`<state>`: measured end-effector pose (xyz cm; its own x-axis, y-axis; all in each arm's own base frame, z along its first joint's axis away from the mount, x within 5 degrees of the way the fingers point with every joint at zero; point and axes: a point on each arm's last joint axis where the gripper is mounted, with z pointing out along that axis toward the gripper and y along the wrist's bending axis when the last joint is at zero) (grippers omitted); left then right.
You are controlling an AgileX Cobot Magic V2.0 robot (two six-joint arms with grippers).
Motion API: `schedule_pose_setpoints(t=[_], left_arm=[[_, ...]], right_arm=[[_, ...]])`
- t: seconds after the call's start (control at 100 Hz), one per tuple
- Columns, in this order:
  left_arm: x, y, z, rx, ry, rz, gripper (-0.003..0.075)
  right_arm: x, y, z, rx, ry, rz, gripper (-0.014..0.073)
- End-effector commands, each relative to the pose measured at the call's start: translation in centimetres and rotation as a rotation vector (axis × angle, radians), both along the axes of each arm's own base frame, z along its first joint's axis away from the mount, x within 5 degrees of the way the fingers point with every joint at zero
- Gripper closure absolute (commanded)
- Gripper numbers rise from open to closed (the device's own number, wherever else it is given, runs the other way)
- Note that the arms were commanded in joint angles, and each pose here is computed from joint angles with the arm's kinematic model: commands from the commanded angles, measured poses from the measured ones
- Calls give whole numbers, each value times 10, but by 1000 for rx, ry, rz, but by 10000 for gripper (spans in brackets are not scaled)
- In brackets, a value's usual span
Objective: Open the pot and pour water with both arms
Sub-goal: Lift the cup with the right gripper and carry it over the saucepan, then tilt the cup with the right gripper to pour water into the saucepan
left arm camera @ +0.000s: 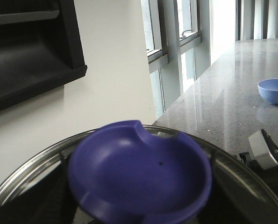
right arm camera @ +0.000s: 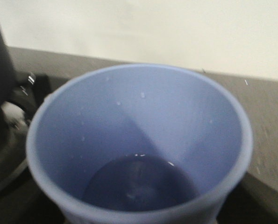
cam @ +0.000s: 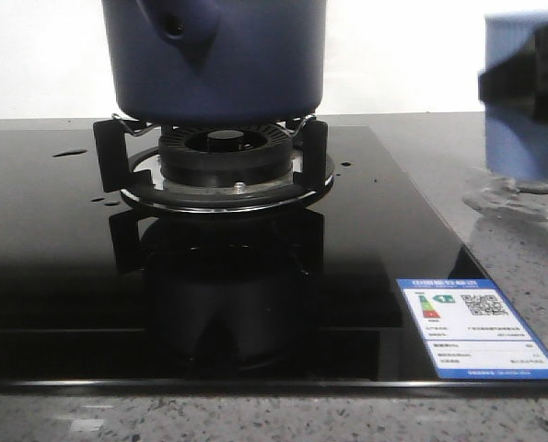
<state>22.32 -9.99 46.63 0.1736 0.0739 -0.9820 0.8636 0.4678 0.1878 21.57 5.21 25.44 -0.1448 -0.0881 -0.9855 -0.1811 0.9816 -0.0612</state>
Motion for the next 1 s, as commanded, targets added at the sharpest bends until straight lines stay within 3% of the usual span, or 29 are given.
schedule_pose_setpoints(t=[0.0, 0.23, 0.46, 0.67, 0.99], left_arm=[[-19, 3, 27, -99, -57, 0, 414], [-33, 5, 33, -90, -80, 11, 414], [-38, 7, 33, -102, -33, 35, 414], [-38, 7, 33, -102, -32, 33, 414], [-37, 8, 36, -141, -29, 51, 414]], right_arm=[[3, 3, 48, -2, -184, 28, 277], [16, 16, 118, -109, -197, 119, 277], [27, 37, 165, -182, -206, 197, 277], [43, 64, 182, -300, -195, 272, 277], [69, 82, 178, -427, -179, 303, 277]])
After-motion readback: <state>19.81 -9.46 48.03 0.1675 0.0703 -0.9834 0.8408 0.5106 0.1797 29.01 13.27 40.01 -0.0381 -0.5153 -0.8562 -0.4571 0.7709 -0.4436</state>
